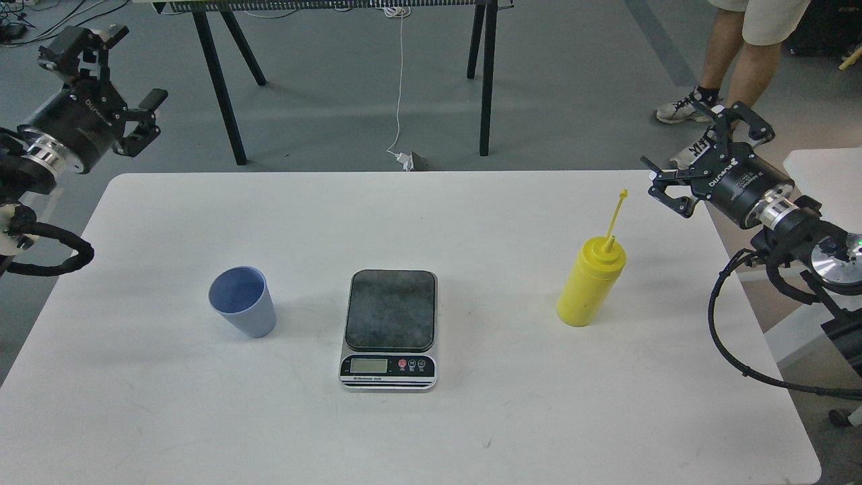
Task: Pour seasoning into cup on scale with both arms
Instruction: 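Raise the left gripper and swing it toward the blue cup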
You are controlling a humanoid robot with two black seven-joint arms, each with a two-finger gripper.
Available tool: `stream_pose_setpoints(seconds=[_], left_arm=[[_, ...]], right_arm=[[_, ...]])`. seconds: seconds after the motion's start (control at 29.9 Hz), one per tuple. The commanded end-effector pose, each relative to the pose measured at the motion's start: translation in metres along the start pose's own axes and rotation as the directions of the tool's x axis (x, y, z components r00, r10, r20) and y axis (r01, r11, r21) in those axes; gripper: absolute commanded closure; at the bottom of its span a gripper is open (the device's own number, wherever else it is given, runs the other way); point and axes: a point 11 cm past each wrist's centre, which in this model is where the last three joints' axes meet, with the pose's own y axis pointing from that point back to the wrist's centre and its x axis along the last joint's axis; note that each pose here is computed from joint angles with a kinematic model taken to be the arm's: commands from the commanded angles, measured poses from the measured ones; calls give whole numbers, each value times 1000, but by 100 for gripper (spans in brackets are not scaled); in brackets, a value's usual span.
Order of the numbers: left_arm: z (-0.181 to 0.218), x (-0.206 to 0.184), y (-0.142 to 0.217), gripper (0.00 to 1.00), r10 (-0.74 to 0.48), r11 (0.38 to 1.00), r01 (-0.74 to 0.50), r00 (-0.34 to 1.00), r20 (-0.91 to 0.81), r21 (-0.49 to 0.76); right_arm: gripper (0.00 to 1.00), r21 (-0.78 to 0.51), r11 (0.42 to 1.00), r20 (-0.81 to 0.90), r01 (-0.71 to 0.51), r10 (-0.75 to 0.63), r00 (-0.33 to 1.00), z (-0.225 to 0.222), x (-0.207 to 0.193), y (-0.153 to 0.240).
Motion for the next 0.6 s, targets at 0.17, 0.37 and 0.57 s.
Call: stream_pose_setpoints(seconds=[0.17, 0.37, 0.57], left_arm=[[8, 5, -2, 0, 21, 999, -21, 1000, -7, -29], [9, 12, 0, 0, 55, 997, -57, 998, -37, -53], [-9, 12, -3, 0, 95, 995, -96, 995, -43, -28]], right_arm=[[1, -2, 1000, 2, -4, 4, 1000, 1, 1, 0], [1, -2, 1000, 5, 1, -1, 1000, 3, 0, -1], [1, 5, 1000, 6, 1, -1, 1000, 1, 0, 0]])
